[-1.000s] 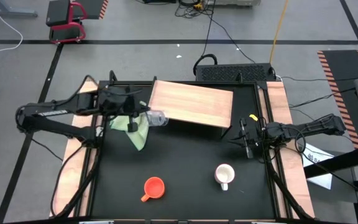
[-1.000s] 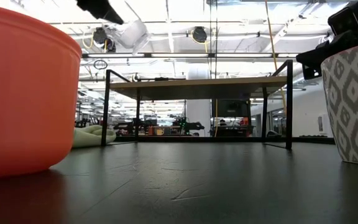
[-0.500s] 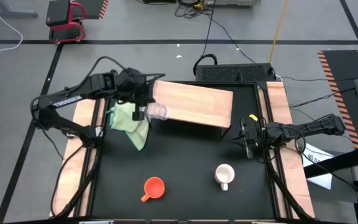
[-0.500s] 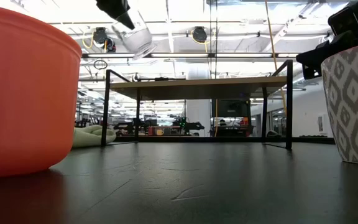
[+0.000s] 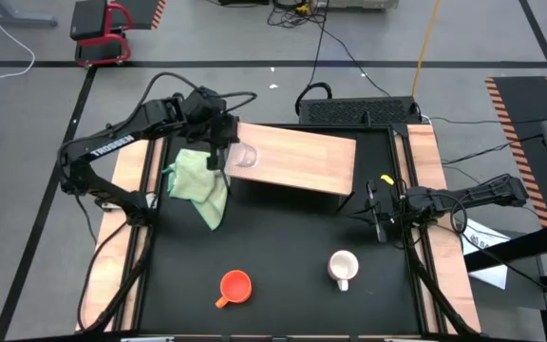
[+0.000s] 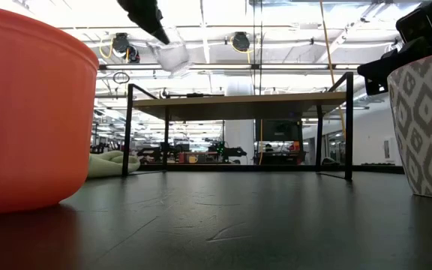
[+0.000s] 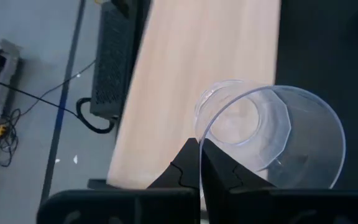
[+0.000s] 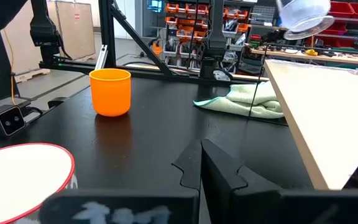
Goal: Stack small to large cups/mugs on shelf
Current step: Put the transparent mug on the shelf
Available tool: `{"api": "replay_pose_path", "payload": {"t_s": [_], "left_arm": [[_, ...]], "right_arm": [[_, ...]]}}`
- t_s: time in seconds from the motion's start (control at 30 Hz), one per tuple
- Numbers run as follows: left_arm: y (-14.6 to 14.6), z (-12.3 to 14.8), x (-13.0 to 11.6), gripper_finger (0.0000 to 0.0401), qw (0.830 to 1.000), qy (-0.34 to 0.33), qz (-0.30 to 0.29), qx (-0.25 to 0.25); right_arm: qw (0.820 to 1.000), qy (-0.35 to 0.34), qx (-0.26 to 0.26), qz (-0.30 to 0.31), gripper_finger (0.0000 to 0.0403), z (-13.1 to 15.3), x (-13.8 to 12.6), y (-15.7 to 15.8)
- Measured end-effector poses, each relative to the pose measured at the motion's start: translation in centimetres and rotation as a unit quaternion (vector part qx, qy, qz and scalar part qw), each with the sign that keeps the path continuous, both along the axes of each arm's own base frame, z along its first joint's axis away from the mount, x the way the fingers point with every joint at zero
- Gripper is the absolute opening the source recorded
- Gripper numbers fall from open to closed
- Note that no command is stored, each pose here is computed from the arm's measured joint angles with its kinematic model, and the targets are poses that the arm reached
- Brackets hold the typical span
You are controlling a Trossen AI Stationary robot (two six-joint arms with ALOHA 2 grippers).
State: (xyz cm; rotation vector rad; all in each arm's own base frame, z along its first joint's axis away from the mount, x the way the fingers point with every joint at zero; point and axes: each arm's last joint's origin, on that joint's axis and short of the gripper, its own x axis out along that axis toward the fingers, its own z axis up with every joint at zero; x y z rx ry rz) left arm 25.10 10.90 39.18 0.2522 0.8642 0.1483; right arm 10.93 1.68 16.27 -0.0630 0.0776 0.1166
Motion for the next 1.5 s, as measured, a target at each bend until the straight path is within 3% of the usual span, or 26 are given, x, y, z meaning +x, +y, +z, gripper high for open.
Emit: {"api": "replay_pose_path", "payload": {"t_s": [0.2, 0.37, 0.57, 1.0, 1.23, 1.5], "left_arm": [[0.0, 1.0, 0.6, 0.0, 0.993, -0.075, 0.07, -0.052], [-0.1, 3.1, 0.6, 0.0, 0.97, -0.151, 0.152, -0.116], [-0.3, 4.1, 0.7, 0.0, 0.949, -0.175, 0.206, -0.162], [1.2, 3.5, 5.0, 0.0, 0.927, -0.066, 0.329, -0.166], [1.9, 3.6, 6.3, 0.0, 0.906, -0.011, 0.389, -0.168], [1.6, 1.7, 6.8, 0.0, 0.869, 0.046, 0.451, -0.2]], "right_arm": [[1.0, -0.003, 0.0, 0.0, 0.0, 0.1, 0.0, 0.0], [1.0, -0.004, 0.001, 0.0, 0.0, 0.1, 0.0, 0.0], [1.0, -0.003, 0.007, 0.0, 0.0, 0.1, 0.0, 0.0], [1.0, -0.002, 0.009, -0.001, 0.0, 0.1, 0.0, 0.0], [1.0, -0.002, 0.012, -0.001, 0.0, 0.1, 0.0, 0.0], [1.0, -0.001, 0.019, -0.002, 0.0, 0.1, 0.0, 0.0]]}}
